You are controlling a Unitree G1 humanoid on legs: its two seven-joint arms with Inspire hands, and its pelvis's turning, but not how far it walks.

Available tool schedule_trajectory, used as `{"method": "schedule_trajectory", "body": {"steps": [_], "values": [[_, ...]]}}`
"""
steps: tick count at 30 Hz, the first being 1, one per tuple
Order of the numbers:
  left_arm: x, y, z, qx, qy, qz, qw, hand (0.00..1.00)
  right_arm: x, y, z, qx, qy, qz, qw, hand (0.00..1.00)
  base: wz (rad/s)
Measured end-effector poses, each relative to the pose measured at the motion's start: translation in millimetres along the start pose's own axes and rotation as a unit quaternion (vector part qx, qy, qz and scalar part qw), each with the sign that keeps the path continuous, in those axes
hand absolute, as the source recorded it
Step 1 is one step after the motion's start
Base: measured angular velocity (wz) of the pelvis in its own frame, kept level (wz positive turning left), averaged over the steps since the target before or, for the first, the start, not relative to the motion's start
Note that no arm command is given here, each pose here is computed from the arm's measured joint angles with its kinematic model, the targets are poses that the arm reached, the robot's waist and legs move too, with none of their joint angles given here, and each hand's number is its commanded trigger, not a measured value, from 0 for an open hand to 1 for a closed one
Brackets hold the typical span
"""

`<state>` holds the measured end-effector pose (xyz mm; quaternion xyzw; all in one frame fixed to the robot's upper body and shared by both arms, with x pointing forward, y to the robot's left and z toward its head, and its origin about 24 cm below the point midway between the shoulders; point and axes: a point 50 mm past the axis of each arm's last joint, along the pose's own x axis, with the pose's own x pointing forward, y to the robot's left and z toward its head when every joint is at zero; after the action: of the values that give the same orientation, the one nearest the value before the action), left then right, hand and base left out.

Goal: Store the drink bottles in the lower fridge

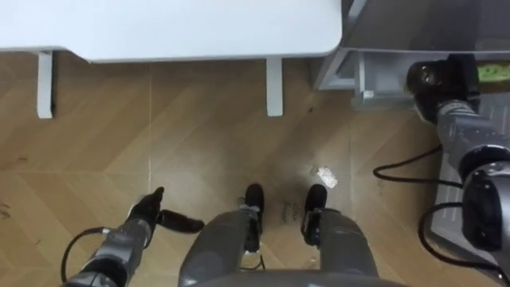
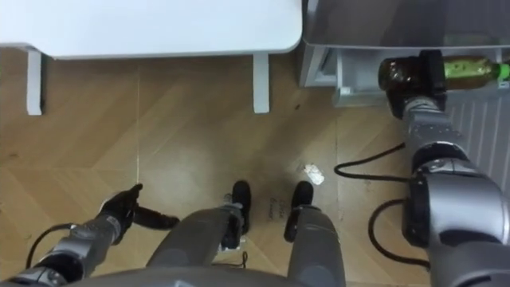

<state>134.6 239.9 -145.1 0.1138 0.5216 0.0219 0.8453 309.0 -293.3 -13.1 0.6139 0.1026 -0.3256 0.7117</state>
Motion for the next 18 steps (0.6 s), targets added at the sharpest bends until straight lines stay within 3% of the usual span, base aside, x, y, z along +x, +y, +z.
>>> {"method": "schedule_trajectory", "body": {"steps": [10,11,12,13,18], "values": [[-0.2,3.7,-2,0.021,0.003,0.007,1.000,0.00,1,19,-2,-0.001,0.012,0.007,1.000,1.00,-0.04],[-0.1,3.4,-2,0.021,0.003,0.006,1.000,0.00,1,20,-2,-0.001,0.013,0.007,1.000,0.45,-0.07],[-0.1,2.9,-1,0.021,0.002,0.005,1.000,0.00,1,23,-2,-0.001,0.014,0.009,1.000,0.05,-0.05],[0.0,2.3,-1,0.021,0.002,0.005,1.000,0.00,1,24,0,-0.002,0.013,0.010,1.000,0.00,-0.06],[-0.2,2.0,-1,0.020,0.002,0.005,1.000,0.00,1,28,9,-0.007,0.002,0.011,1.000,0.00,0.00]]}}
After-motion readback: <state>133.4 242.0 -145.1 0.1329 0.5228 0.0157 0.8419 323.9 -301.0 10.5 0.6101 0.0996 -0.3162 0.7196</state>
